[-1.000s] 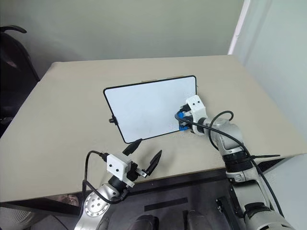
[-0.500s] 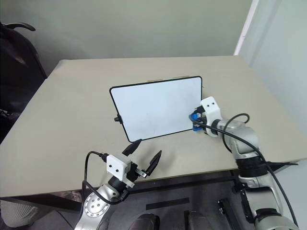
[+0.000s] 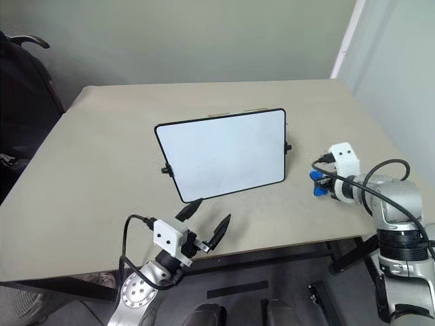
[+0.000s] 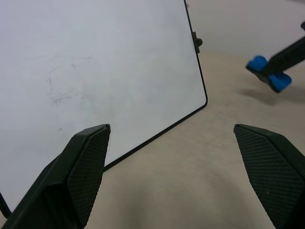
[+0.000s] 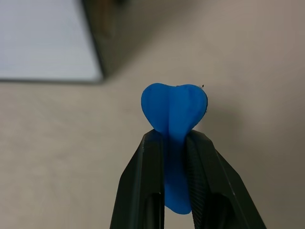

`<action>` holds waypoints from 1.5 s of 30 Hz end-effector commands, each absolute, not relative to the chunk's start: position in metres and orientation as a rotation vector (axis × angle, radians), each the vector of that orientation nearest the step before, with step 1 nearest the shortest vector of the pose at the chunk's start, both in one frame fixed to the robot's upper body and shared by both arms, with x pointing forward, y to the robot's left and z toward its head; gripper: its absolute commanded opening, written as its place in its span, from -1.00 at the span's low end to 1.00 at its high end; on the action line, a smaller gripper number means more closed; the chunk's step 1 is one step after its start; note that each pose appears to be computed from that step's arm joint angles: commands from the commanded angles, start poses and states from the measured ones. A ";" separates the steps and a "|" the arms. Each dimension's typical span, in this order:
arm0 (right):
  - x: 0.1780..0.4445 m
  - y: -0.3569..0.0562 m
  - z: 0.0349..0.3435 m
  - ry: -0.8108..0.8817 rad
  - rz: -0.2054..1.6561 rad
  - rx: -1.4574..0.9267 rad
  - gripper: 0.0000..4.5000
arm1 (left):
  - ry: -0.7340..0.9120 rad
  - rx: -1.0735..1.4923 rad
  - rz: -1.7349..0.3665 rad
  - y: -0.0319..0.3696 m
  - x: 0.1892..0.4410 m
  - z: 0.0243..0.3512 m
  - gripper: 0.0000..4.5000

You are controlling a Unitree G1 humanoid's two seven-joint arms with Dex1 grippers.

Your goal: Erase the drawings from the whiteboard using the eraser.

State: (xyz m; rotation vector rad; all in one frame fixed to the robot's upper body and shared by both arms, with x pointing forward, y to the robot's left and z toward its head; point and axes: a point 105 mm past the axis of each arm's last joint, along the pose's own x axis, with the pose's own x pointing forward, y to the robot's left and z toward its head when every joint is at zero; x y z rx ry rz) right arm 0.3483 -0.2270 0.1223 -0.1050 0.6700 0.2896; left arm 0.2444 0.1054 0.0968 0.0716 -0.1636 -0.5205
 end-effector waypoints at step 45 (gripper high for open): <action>0.304 -0.183 0.144 0.118 0.562 -0.227 0.81 | -0.268 0.086 -0.520 0.107 0.238 0.125 1.00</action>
